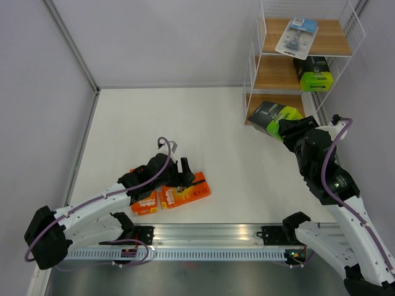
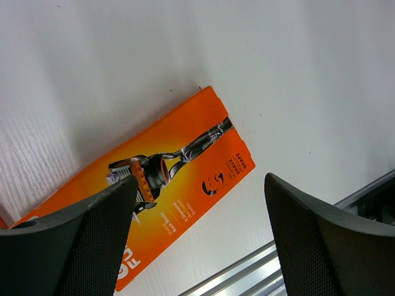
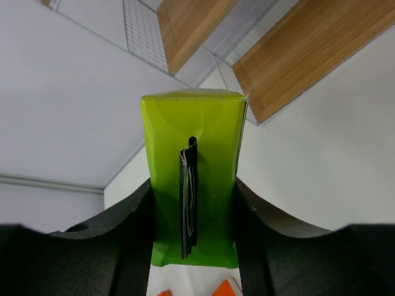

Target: Place and organize the shaving razors onto the shelf

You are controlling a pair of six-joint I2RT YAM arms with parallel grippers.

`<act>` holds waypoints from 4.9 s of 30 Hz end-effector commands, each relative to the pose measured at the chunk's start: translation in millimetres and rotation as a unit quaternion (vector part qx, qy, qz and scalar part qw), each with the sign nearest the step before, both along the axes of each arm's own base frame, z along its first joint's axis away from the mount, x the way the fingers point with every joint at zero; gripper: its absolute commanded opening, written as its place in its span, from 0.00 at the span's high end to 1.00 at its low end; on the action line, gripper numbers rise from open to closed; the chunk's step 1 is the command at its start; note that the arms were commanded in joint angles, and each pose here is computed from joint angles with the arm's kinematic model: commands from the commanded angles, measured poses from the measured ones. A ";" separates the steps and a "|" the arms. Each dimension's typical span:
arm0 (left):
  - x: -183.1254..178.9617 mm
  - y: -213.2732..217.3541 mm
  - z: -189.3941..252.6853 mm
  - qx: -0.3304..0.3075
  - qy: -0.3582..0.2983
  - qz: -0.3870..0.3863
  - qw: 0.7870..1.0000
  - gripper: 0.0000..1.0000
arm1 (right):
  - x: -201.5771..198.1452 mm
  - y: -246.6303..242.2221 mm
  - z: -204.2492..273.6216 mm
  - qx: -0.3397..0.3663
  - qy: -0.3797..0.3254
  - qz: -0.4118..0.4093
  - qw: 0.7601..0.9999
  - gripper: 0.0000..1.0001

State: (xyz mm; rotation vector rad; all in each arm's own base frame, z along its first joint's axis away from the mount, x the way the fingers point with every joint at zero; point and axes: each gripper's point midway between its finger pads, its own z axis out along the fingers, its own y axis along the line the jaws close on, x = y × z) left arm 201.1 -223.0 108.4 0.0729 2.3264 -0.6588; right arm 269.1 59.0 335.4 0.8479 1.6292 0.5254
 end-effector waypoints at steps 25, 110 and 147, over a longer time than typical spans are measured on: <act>12.6 -8.8 35.7 0.012 -0.039 -0.026 0.999 0.11 | 32.0 -47.4 94.3 0.194 -0.274 -0.184 0.924 0.67; 13.8 18.9 30.9 0.086 0.038 0.030 0.995 0.06 | 78.7 7.6 -48.6 0.085 0.025 0.051 0.995 0.28; -53.0 98.7 -59.5 -0.061 0.169 0.333 0.926 0.51 | -16.9 187.6 -238.3 -0.045 0.220 0.500 0.837 0.18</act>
